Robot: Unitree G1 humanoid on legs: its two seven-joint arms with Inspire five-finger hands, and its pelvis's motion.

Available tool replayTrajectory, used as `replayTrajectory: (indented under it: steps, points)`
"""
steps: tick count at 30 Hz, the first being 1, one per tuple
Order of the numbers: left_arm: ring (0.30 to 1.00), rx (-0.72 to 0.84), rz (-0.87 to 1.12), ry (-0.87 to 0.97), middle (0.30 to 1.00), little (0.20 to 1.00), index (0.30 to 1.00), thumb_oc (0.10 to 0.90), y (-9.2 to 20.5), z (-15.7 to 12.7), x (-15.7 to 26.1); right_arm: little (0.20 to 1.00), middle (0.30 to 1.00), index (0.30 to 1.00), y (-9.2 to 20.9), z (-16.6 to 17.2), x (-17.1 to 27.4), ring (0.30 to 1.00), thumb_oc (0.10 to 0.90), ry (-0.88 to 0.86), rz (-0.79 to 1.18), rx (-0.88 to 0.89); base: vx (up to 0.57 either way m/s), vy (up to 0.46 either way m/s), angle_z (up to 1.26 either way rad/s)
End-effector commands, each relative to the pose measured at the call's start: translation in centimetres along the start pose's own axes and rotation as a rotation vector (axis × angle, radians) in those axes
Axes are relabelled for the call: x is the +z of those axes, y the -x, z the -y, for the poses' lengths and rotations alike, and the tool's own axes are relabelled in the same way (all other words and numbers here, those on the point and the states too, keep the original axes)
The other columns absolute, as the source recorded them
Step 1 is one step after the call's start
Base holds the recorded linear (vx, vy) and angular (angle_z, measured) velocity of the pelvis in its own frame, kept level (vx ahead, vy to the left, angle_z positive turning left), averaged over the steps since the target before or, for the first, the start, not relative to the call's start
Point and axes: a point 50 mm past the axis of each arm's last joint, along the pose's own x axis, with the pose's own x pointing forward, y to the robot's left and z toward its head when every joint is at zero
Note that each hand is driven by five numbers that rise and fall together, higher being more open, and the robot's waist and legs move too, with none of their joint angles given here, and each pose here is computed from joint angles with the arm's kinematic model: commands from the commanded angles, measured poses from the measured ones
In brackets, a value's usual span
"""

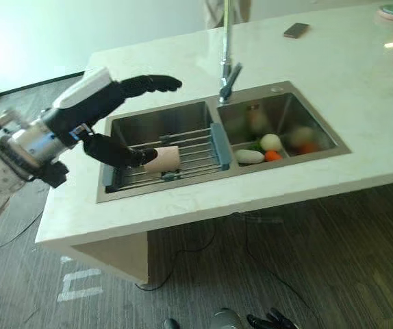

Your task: Place the dishes in the dishwasher.

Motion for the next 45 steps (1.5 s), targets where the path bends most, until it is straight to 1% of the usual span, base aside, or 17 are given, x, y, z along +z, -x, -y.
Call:
replayTrajectory:
  steps: [1, 2, 4, 11, 17, 22, 24, 27, 30, 32, 34, 40, 45]
  points:
    - [0.9, 0.283, -0.081, -0.135, 0.9, 0.9, 0.9, 0.8, 0.3, -6.0, -0.3, 0.9, 0.9, 0.9, -0.1, 0.6, 2.1, 0.9, 0.8, -0.019, 0.088, 0.01, 0.05, -0.014, -0.22]
    - [0.9, 0.277, -0.146, -0.164, 0.9, 0.9, 0.9, 0.8, 0.0, -6.2, -1.3, 0.9, 0.9, 0.9, -0.1, 0.7, 1.9, 0.9, 0.8, -0.021, 0.083, 0.004, 0.04, -0.005, -0.19]
    - [0.9, 0.272, -0.2, -0.184, 0.9, 0.9, 0.9, 0.8, 0.0, -6.3, -2.3, 0.9, 0.9, 0.9, 0.0, 0.8, 1.8, 0.9, 0.8, -0.024, 0.08, -0.002, 0.04, 0.002, -0.2]
    - [0.9, 0.295, -0.335, -0.236, 0.9, 0.9, 0.9, 0.8, 1.3, -6.9, -4.8, 0.9, 0.9, 0.9, 0.3, 1.3, 1.5, 0.9, 0.8, -0.014, 0.083, -0.017, 0.03, 0.026, -0.13]
    - [0.9, 0.179, -0.411, -0.17, 0.9, 0.9, 0.9, 0.8, 2.1, -5.8, -6.4, 0.9, 0.9, 0.9, 0.4, 1.6, 1.8, 0.9, 0.8, -0.002, 0.095, -0.024, 0.03, 0.026, -0.06]
    - [0.9, 0.142, -0.443, -0.091, 0.9, 0.9, 0.9, 0.8, 2.2, -4.5, -7.3, 0.9, 0.9, 0.9, 0.5, 2.0, 2.4, 0.9, 0.8, 0.02, 0.11, -0.033, 0.02, 0.039, -0.08]
    - [0.9, 0.147, -0.474, -0.053, 0.9, 0.9, 0.9, 0.8, 2.3, -3.8, -7.9, 0.9, 0.9, 0.9, 0.5, 2.0, 2.6, 0.9, 0.8, 0.026, 0.115, -0.039, 0.02, 0.035, -0.03]
    - [0.9, 0.16, -0.502, -0.043, 0.9, 0.9, 0.9, 0.8, 2.4, -3.1, -8.4, 0.9, 0.9, 0.9, 0.5, 1.9, 3.0, 0.9, 0.8, 0.028, 0.123, -0.039, 0.0, 0.009, -0.01]
    - [0.9, 0.153, -0.506, -0.092, 0.9, 0.9, 0.9, 0.8, 2.6, -3.0, -8.6, 0.9, 0.9, 0.9, 0.5, 1.9, 3.1, 0.9, 0.8, 0.025, 0.125, -0.038, 0.0, 0.009, -0.01]
    - [0.9, 0.15, -0.507, -0.117, 0.9, 0.9, 0.9, 0.8, 2.5, -3.0, -8.4, 0.9, 0.9, 0.9, 0.4, 2.0, 3.3, 0.9, 0.8, 0.026, 0.126, -0.04, -0.01, 0.033, -0.01]
    - [0.9, 0.167, -0.529, -0.217, 0.9, 0.9, 0.9, 0.8, 2.5, -3.4, -8.3, 0.9, 0.9, 0.9, 0.5, 2.3, 3.4, 0.9, 0.8, 0.025, 0.126, -0.045, -0.01, 0.029, -0.08]
    - [0.9, 0.215, -0.573, -0.224, 0.9, 0.9, 0.9, 0.8, 3.1, -3.8, -8.6, 0.9, 0.9, 0.9, 0.4, 2.0, 4.1, 0.9, 0.8, 0.022, 0.146, -0.034, -0.01, 0.01, -0.07]
    - [0.9, 0.271, -0.565, -0.202, 0.9, 0.9, 0.9, 0.8, 3.2, -3.7, -8.7, 0.9, 0.9, 0.9, 0.3, 1.5, 5.1, 0.9, 0.8, 0.016, 0.177, -0.01, -0.01, 0.0, 0.0]
